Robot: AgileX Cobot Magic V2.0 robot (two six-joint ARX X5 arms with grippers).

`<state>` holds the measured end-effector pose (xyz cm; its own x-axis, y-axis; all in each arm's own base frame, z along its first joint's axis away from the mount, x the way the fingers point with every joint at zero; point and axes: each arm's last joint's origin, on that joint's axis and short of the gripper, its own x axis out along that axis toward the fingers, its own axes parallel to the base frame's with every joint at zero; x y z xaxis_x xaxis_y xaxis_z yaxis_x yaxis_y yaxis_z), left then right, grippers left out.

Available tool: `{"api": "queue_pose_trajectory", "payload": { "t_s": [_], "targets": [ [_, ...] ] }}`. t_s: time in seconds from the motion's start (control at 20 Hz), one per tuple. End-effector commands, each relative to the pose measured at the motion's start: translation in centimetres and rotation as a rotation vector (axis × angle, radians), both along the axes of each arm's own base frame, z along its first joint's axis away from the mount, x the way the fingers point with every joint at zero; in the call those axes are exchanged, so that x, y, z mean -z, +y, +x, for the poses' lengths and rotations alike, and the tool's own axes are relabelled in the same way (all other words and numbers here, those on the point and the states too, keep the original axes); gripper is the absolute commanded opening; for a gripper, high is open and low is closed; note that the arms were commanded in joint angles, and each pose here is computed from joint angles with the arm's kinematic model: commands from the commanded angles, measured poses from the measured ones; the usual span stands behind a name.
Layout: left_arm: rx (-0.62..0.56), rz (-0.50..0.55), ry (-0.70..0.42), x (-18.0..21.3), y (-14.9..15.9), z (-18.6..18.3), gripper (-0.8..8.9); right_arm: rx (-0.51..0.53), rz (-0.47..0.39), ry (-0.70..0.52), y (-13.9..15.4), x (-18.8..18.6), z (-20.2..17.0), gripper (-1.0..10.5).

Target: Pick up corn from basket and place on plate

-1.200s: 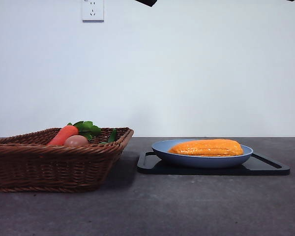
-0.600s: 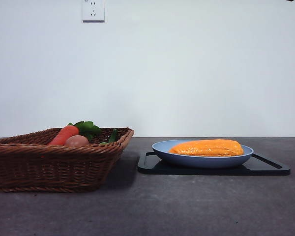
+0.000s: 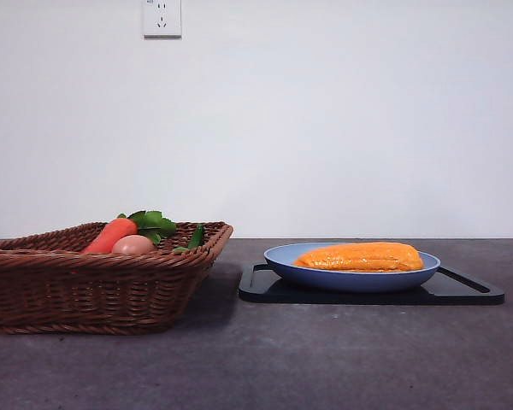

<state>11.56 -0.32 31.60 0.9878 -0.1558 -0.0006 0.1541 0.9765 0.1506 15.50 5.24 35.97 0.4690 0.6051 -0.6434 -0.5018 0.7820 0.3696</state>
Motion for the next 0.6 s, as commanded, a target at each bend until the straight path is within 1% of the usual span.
{"api": "queue_pose_trajectory", "payload": {
  "t_s": [0.05, 0.3, 0.55, 0.6],
  "targets": [
    [-0.017, 0.012, -0.007, 2.7, 0.1, -0.3, 0.08, -0.01, 0.003, -0.026, 0.1, -0.5, 0.2, 0.0],
    [-0.018, -0.002, 0.04, 8.9, 0.1, -1.3, 0.08, -0.01, 0.009, -0.054, 0.1, -0.7, 0.3, 0.0],
    [-0.021, -0.04, 0.077, 12.8, 0.1, -1.8, 0.08, -0.01, 0.013, -0.068, 0.2, -0.8, 0.4, 0.0],
    [-0.022, -0.046, 0.106, 13.4, 0.1, -1.9, 0.08, -0.01, 0.013, -0.068, 0.2, -0.8, 0.4, 0.0]
  ]
}}
